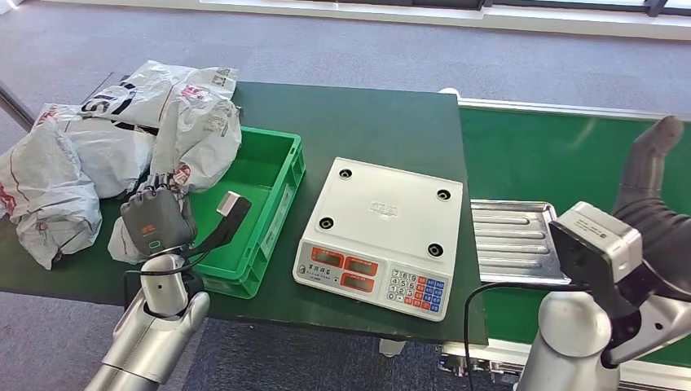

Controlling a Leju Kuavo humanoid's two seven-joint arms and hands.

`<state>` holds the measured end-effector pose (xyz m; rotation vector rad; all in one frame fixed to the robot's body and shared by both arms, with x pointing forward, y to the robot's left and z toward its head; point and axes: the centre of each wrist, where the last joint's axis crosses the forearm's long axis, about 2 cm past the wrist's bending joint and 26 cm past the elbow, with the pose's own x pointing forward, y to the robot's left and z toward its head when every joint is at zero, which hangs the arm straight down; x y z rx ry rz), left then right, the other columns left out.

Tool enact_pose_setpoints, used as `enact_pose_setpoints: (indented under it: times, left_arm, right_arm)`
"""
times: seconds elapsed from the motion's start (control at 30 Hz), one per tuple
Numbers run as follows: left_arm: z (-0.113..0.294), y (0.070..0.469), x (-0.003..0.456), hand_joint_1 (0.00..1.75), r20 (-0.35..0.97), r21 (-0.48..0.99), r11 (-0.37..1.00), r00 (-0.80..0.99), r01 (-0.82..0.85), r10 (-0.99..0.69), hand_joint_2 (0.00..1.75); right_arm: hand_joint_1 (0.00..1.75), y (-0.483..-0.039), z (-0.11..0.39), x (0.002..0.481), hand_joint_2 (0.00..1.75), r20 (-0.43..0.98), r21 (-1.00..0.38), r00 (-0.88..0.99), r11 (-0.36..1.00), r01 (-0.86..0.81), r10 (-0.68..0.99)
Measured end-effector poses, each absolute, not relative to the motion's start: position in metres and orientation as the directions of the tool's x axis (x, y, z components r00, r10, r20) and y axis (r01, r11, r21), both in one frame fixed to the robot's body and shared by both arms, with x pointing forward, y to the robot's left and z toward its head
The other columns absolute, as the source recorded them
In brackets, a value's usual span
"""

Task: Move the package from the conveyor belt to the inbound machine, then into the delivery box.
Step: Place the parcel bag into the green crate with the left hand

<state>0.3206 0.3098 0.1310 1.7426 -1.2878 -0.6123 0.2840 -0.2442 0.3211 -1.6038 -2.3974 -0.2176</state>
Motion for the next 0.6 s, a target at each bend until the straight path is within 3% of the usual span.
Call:
enact_pose_setpoints:
  times: [0.03, 0.6]
  left_arm:
    - [0.128, 0.312, 0.320, 0.00, 0.090, 0.861, -0.103, 0.349, -0.498, -0.933, 1.75]
    - [0.103, 0.321, 0.318, 0.00, 0.016, 0.909, -0.135, 0.358, -0.394, -0.934, 1.75]
  right_arm:
    - [0.00, -0.244, 0.321, 0.284, 1.75, 0.287, -0.014, -0.364, 0.384, 0.923, 0.886]
    - [0.00, -0.244, 0.321, 0.284, 1.75, 0.286, -0.011, -0.368, 0.387, 0.922, 0.885]
